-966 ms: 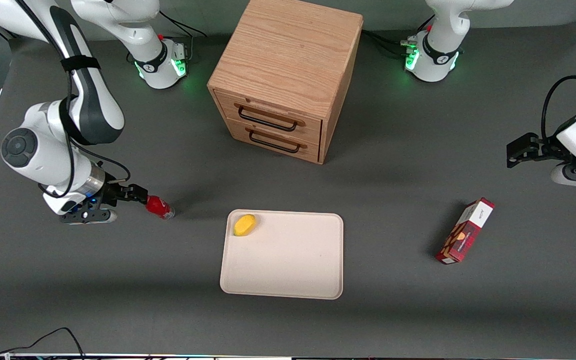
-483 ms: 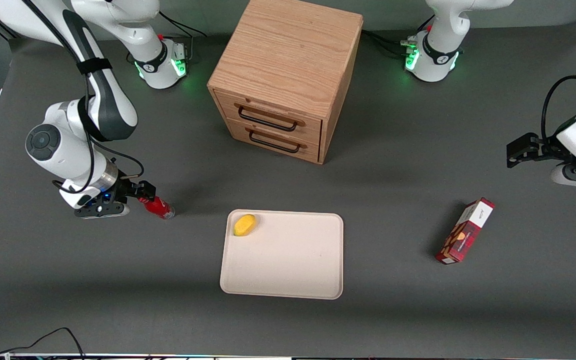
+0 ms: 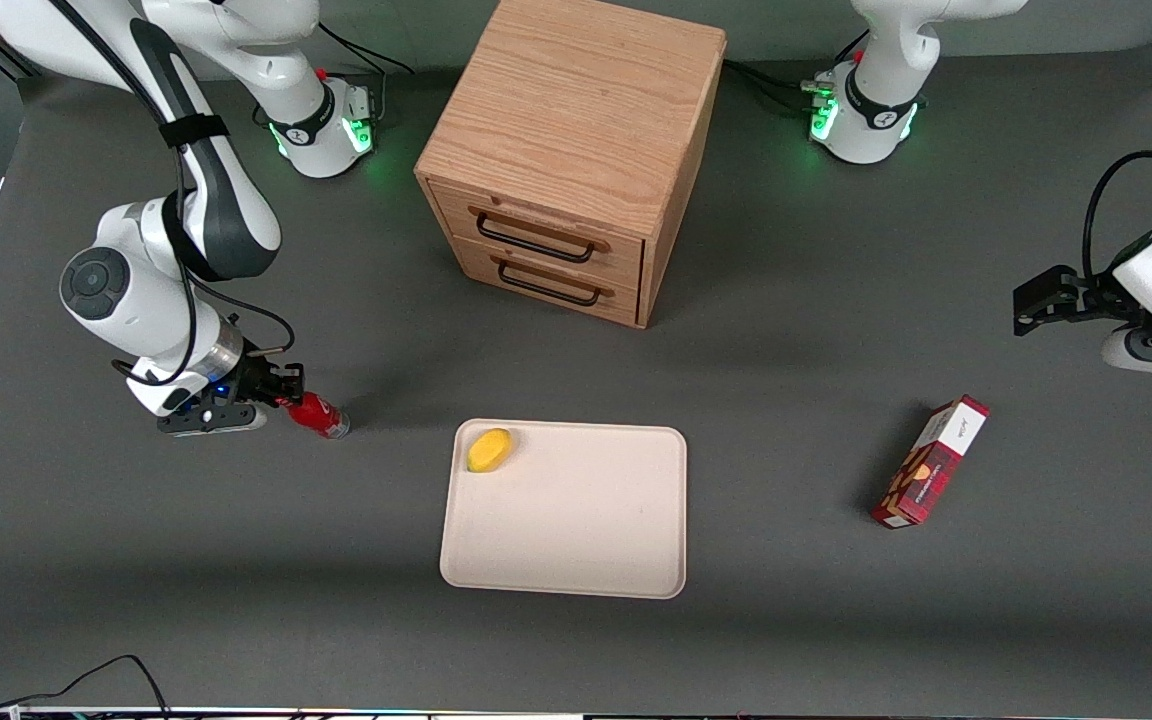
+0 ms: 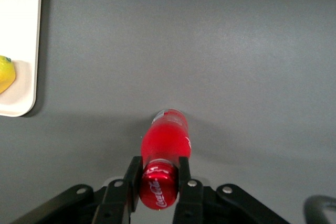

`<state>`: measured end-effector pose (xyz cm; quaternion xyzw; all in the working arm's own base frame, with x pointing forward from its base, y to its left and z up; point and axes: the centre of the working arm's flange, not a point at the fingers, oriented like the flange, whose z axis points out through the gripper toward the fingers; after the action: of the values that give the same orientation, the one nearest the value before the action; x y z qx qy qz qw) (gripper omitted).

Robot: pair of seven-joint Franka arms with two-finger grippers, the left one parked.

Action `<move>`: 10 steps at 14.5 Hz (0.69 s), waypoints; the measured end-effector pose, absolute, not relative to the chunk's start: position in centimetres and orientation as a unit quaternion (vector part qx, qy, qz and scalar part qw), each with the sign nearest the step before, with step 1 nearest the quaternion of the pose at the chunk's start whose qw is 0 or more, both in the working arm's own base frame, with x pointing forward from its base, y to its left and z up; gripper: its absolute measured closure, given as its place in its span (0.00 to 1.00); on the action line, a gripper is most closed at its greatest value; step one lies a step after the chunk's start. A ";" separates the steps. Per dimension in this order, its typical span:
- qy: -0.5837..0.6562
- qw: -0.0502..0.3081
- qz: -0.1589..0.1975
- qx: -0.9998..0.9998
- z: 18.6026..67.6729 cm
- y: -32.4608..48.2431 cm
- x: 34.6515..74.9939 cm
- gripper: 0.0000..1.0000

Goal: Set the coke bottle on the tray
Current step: 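Lower the open right gripper around the bottle's neck and close it, then lift the gripped bottle up off the table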

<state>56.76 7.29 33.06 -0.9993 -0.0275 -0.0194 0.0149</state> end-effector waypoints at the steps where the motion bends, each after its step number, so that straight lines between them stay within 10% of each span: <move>1: -0.027 0.015 -0.020 -0.999 33.1 7.3 56.8 0.69; 10: -0.018 0.005 0.004 -1.000 42.3 6.7 57.5 0.69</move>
<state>57.48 6.69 42.29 -0.9998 -0.0182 0.0038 0.0053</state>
